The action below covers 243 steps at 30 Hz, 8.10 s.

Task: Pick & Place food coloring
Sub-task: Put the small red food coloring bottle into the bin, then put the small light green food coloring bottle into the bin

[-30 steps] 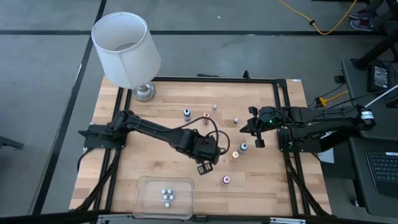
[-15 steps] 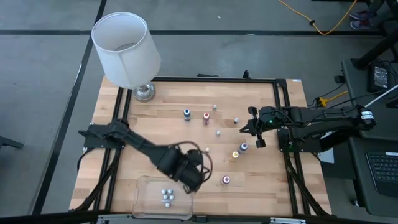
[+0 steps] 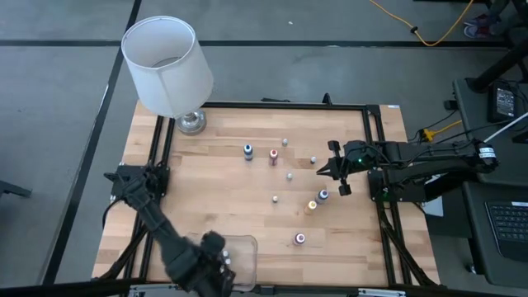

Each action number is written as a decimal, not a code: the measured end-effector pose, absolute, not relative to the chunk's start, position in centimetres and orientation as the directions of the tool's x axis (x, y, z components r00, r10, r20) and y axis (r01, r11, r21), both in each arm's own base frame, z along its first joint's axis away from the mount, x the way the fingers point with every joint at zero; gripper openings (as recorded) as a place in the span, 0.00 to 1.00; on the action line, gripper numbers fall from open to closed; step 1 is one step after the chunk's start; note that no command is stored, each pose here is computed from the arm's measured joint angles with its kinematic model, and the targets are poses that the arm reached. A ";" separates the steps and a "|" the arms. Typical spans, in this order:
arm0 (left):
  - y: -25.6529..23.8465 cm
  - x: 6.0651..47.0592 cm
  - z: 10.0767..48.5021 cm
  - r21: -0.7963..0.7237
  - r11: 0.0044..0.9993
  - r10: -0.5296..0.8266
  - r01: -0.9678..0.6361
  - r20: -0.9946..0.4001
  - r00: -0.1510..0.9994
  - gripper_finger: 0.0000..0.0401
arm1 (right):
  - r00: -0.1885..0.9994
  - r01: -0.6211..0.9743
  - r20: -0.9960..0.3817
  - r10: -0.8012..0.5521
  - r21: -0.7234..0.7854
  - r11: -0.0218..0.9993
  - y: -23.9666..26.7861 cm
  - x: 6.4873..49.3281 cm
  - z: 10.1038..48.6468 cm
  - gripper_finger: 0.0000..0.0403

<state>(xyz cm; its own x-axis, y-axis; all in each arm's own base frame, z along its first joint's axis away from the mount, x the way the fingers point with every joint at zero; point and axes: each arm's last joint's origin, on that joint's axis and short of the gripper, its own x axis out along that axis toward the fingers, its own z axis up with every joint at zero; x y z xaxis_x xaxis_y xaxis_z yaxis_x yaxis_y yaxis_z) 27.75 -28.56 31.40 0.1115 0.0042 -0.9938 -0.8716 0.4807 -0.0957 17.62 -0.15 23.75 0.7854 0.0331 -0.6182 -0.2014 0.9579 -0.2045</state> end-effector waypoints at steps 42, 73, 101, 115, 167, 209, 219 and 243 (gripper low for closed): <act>-30.5 28.2 21.4 -0.013 0.396 0.070 -0.918 -0.996 0.045 0.15 | 0.802 -0.191 -0.596 0.033 -0.204 0.960 -0.2 17.8 24.0 0.06; -31.6 29.2 18.2 -0.007 0.420 0.068 -0.908 -0.997 0.040 0.15 | 0.812 -0.188 -0.582 0.032 -0.209 0.960 -0.2 17.9 24.1 0.06; -28.7 28.6 23.9 -0.078 0.398 0.101 -0.914 -0.987 0.128 0.36 | 0.811 -0.189 -0.583 0.032 -0.209 0.959 -0.2 17.9 24.1 0.06; -19.1 33.4 29.2 -0.119 0.682 0.116 -0.721 -0.957 0.267 0.36 | 0.812 -0.189 -0.583 0.032 -0.211 0.959 -0.2 17.9 24.1 0.06; -3.4 45.4 19.9 -0.042 0.997 -0.061 0.071 -0.956 0.287 0.36 | 0.799 -0.149 -0.601 0.032 -0.146 0.978 -0.2 17.7 23.9 0.06; -4.1 45.7 17.3 -0.034 0.999 -0.040 0.029 -0.975 0.221 0.04 | 0.795 -0.148 -0.606 0.032 -0.142 0.979 -0.2 17.7 23.9 0.06; -4.2 45.7 17.3 -0.071 0.997 -0.074 0.021 -0.973 0.217 0.04 | 0.795 -0.147 -0.606 0.032 -0.142 0.979 -0.2 17.7 23.9 0.06; -1.5 43.3 26.8 -0.081 0.983 -0.001 -0.166 -0.903 0.431 0.09 | 0.847 -0.200 -0.526 0.083 -0.170 0.965 0.5 19.4 27.4 0.15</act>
